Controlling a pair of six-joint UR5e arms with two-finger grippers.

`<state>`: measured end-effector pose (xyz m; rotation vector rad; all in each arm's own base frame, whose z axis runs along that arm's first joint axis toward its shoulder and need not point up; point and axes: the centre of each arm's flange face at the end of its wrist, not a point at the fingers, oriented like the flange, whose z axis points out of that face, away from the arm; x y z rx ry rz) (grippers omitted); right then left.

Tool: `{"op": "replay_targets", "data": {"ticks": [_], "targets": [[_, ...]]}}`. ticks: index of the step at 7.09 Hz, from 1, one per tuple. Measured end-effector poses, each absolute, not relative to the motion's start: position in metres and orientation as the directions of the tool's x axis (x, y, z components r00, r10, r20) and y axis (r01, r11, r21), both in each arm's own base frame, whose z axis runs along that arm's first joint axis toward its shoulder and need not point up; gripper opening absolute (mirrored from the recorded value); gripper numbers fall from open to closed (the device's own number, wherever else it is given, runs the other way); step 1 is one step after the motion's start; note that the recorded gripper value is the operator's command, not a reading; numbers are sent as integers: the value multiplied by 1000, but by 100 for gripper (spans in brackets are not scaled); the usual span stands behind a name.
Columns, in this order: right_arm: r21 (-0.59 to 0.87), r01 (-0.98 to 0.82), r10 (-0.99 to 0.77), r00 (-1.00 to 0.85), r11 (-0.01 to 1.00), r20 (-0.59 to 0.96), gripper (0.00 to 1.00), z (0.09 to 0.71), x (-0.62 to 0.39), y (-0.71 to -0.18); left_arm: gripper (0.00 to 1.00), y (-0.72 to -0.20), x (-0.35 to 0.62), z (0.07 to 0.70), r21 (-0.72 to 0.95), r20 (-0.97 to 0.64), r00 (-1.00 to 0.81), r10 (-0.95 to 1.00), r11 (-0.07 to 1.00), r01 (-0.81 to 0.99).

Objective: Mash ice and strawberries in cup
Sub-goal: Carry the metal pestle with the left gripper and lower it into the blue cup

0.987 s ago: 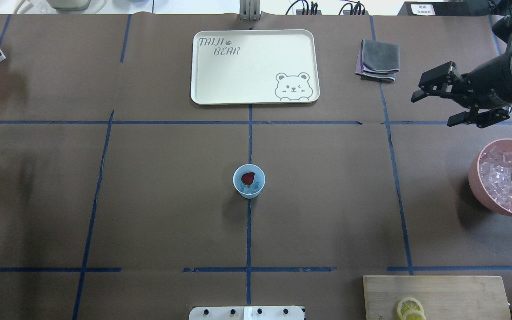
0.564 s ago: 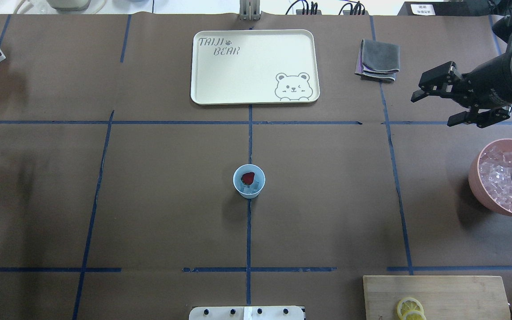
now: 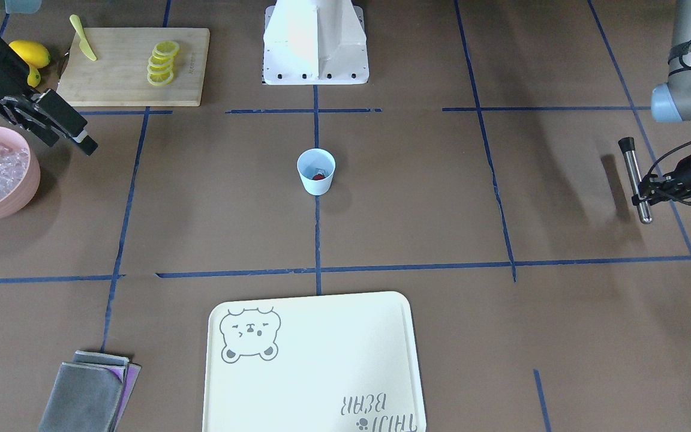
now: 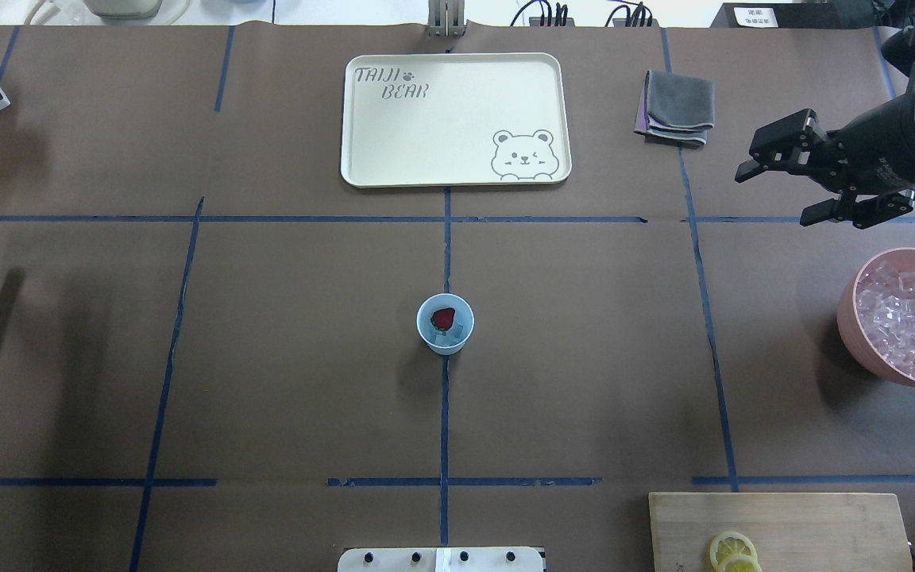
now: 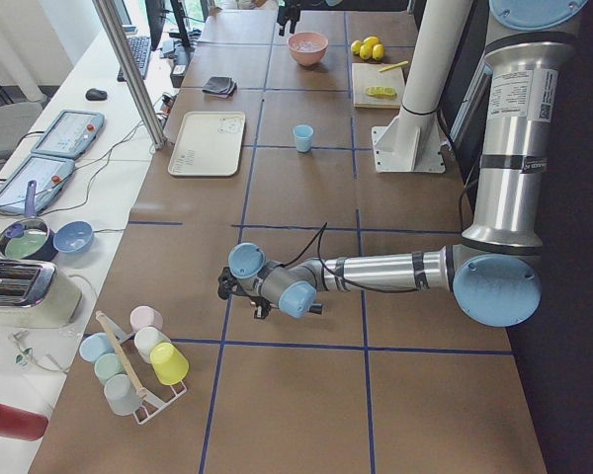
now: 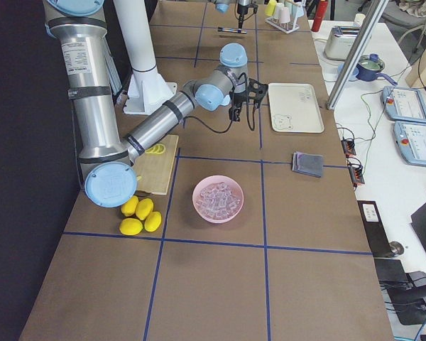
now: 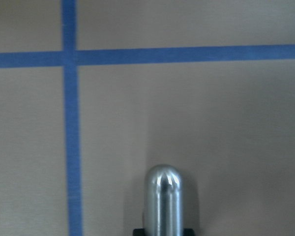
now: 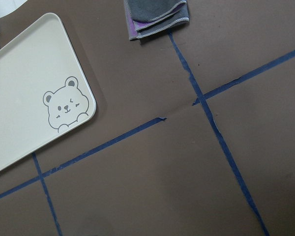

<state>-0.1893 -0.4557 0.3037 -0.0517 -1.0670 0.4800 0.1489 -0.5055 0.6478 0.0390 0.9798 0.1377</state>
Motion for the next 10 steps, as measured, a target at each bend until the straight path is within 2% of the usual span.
{"op": "replay_targets", "data": {"ticks": [3, 6, 8, 10], "targets": [[-269, -351, 401, 389, 897, 829, 100, 303, -189, -455, 0, -543, 181, 467, 355, -843, 401, 358, 931, -85], [-266, -349, 398, 394, 899, 829, 100, 304, -191, -458, 1, -518, 270, 257, 648, -732, 222, 644, 759, -65], [-264, -351, 398, 396, 898, 827, 100, 305, -190, -460, 0, -489, 300, 185, 774, -631, 191, 752, 626, 92], [-267, -357, 404, 396, 895, 824, 100, 308, -189, -465, 0, -447, 355, 164, 819, -555, 223, 801, 481, 311]]}}
